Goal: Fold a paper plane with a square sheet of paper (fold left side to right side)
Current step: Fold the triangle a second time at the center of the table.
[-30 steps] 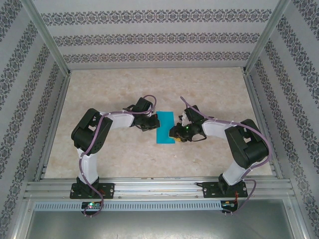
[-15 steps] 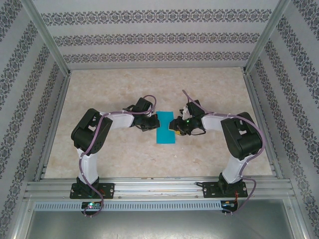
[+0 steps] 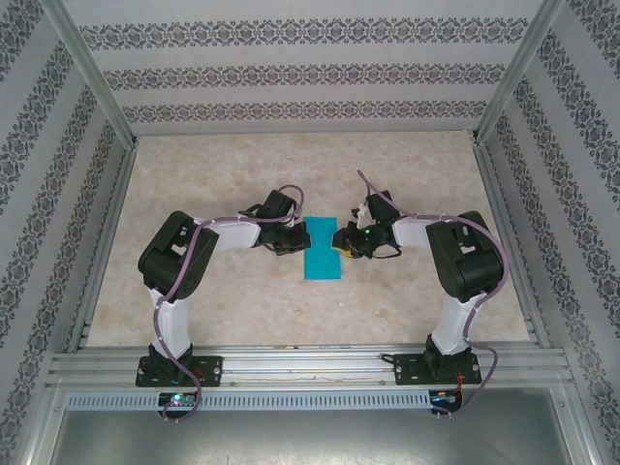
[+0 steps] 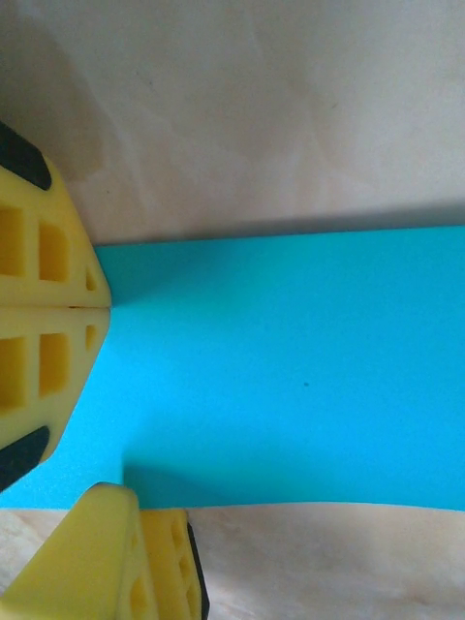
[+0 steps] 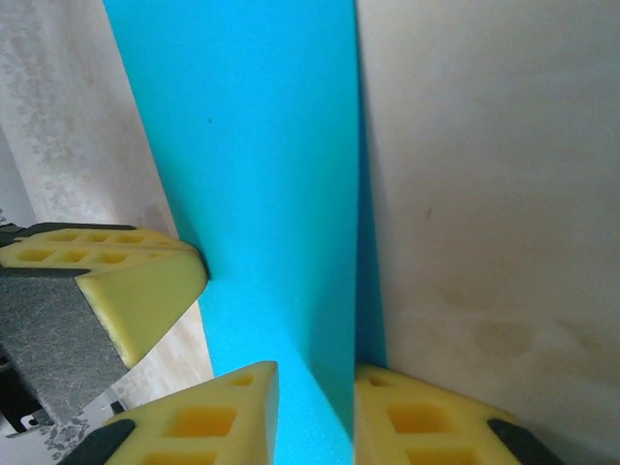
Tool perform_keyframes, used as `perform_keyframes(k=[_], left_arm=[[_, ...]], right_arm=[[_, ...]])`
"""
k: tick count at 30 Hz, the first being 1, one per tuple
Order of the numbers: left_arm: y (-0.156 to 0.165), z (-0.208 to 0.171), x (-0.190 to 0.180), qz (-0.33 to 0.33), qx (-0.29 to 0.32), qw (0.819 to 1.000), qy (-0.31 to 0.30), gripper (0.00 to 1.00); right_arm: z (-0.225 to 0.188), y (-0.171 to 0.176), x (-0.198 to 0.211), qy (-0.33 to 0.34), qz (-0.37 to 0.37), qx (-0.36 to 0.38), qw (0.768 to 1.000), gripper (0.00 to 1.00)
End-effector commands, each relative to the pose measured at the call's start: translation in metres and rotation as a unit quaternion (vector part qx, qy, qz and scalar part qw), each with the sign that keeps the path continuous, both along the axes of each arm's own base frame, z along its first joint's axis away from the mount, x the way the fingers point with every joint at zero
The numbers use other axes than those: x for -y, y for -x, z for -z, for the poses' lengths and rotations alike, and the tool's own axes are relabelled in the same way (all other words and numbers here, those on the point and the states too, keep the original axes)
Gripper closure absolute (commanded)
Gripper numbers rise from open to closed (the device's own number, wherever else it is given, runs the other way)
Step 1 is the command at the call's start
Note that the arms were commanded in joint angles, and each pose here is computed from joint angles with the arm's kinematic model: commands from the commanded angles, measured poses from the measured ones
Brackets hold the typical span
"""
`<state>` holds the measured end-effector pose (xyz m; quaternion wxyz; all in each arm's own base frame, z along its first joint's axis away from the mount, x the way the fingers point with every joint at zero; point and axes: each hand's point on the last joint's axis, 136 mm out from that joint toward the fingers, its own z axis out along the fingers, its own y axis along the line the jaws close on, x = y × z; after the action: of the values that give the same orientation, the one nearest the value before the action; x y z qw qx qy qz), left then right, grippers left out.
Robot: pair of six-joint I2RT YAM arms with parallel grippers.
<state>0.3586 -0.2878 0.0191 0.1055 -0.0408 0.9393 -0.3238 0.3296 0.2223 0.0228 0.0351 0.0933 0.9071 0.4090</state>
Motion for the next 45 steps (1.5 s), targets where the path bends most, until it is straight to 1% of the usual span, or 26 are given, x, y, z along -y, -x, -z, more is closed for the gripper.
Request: perform_keyframes(k=[1, 3, 8, 13, 15, 18, 22, 26, 29, 36, 42, 45], left_arm=[[0.032, 0.032, -0.018, 0.0, -0.058, 0.997, -0.053, 1.0], [0.029, 0.026, -0.016, 0.003, -0.05, 0.998, -0.048, 0.99], [0.019, -0.007, -0.01, 0.011, 0.001, 1.0, -0.024, 0.84], [0.019, -0.041, -0.009, 0.032, 0.059, 0.998, -0.013, 0.76], [0.025, -0.051, -0.012, 0.046, 0.083, 0.995, -0.025, 0.74], [0.041, -0.067, -0.008, 0.085, 0.124, 0.988, -0.044, 0.69], [0.071, -0.081, 0.009, 0.16, 0.176, 0.968, -0.078, 0.57], [0.1, -0.084, 0.031, 0.237, 0.211, 0.939, -0.131, 0.43], [0.112, -0.081, 0.044, 0.274, 0.231, 0.916, -0.178, 0.35], [0.116, -0.063, 0.064, 0.311, 0.253, 0.876, -0.269, 0.27], [0.106, -0.049, 0.071, 0.319, 0.253, 0.856, -0.319, 0.25], [0.1, -0.045, 0.073, 0.319, 0.253, 0.85, -0.336, 0.24]], right_arm=[[-0.001, -0.005, 0.001, -0.004, -0.008, 0.012, 1.0, 0.81], [-0.003, -0.005, 0.001, -0.007, -0.009, 0.011, 1.0, 0.87], [-0.01, -0.004, 0.0, -0.013, -0.01, 0.012, 1.0, 1.0], [-0.021, 0.0, -0.001, -0.018, -0.012, -0.002, 1.0, 1.0], [-0.024, 0.003, 0.0, -0.014, -0.011, -0.007, 1.0, 1.0], [-0.025, 0.006, 0.003, -0.007, -0.006, -0.016, 1.0, 1.0], [-0.027, 0.009, 0.003, -0.009, -0.002, -0.027, 1.0, 1.0], [-0.028, 0.011, 0.004, -0.008, 0.0, -0.032, 0.999, 1.0], [-0.03, 0.012, 0.005, -0.007, 0.001, -0.031, 1.0, 1.0], [-0.03, 0.012, 0.006, -0.005, 0.007, -0.031, 0.999, 1.0], [-0.03, 0.012, 0.005, -0.006, 0.011, -0.03, 0.999, 1.0], [-0.029, 0.011, 0.005, -0.007, 0.013, -0.031, 0.999, 1.0]])
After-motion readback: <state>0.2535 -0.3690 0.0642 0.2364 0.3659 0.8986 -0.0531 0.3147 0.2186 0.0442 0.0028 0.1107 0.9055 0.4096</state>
